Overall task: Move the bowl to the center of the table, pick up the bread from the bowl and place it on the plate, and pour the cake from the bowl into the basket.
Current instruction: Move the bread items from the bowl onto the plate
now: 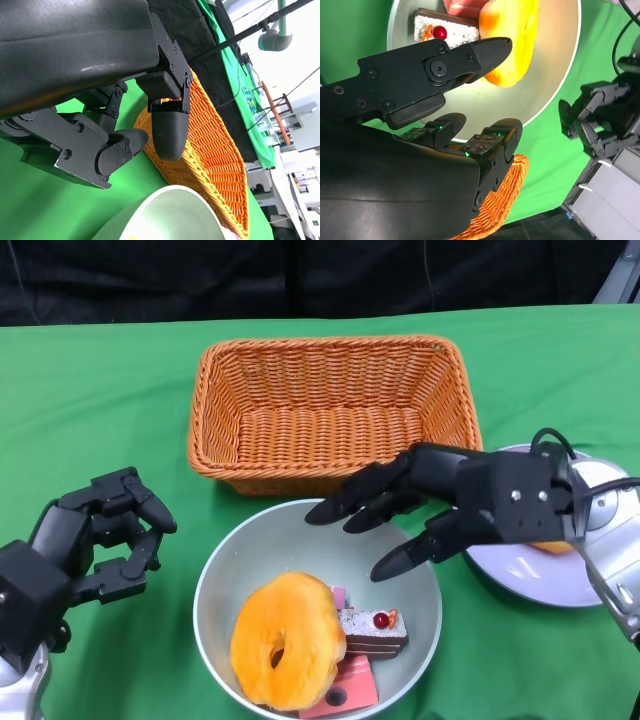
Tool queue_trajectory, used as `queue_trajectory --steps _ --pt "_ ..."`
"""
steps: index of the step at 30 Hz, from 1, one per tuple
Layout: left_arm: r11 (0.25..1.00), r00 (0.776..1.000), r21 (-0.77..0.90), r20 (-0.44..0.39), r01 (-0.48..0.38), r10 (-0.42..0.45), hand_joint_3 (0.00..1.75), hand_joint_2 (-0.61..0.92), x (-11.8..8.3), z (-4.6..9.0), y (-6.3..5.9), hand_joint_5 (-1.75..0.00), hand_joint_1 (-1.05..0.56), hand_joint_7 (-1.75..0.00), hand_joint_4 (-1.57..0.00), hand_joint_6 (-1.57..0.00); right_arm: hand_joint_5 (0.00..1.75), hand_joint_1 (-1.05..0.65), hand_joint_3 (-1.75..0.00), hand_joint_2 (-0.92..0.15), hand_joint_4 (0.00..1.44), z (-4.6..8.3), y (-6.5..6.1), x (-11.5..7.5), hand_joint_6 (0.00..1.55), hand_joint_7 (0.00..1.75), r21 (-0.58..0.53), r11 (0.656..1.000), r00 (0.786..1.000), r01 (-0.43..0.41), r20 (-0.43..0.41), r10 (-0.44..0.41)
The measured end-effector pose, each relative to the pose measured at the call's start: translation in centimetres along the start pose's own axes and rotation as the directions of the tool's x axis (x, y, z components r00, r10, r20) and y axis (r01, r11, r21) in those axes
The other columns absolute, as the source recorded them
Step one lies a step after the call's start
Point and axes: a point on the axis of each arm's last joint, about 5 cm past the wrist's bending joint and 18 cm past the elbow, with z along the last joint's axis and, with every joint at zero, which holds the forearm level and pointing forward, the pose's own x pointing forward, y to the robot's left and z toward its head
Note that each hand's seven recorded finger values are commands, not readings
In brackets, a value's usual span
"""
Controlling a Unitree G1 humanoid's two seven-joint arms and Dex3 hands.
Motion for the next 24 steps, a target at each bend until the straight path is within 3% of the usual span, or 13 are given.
queue_trajectory --steps 9,14,19,24 --pt "1.0 1.0 -0.006 -0.005 0.004 -0.004 0.91 0.7 -0.3 -0.1 0.0 -1.71 -0.05 -1.38 -0.71 -0.73 0.0 -0.89 -0.07 -0.92 0.55 0.4 0.3 0.3 0.47 0.0 -0.055 0.998 0.997 0.03 0.068 -0.027" --pt "1.0 1.0 -0.008 -0.008 0.006 -0.006 0.71 0.8 -0.2 0.0 0.0 -1.74 -0.08 -1.36 -0.7 -0.75 0.0 -0.88 -0.05 -0.92 0.48 0.4 0.8 0.3 0.44 0.0 -0.081 0.995 0.993 0.049 0.112 -0.039" --pt "1.0 1.0 -0.001 -0.012 0.013 -0.013 0.72 0.78 -0.2 0.0 0.0 -1.75 -0.06 -1.44 -0.73 -0.74 0.0 -0.88 -0.05 -0.92 0.44 0.6 1.1 0.4 0.42 0.0 -0.113 0.993 0.991 0.041 0.134 -0.026" --pt "0.999 1.0 -0.039 -0.005 0.0 0.0 0.7 0.75 -0.1 0.0 -0.3 -1.75 -0.01 -1.63 -0.77 -0.68 0.0 -0.9 -0.05 -0.92 0.45 0.9 1.5 0.7 0.43 0.01 -0.165 0.986 0.989 0.014 0.151 0.011"
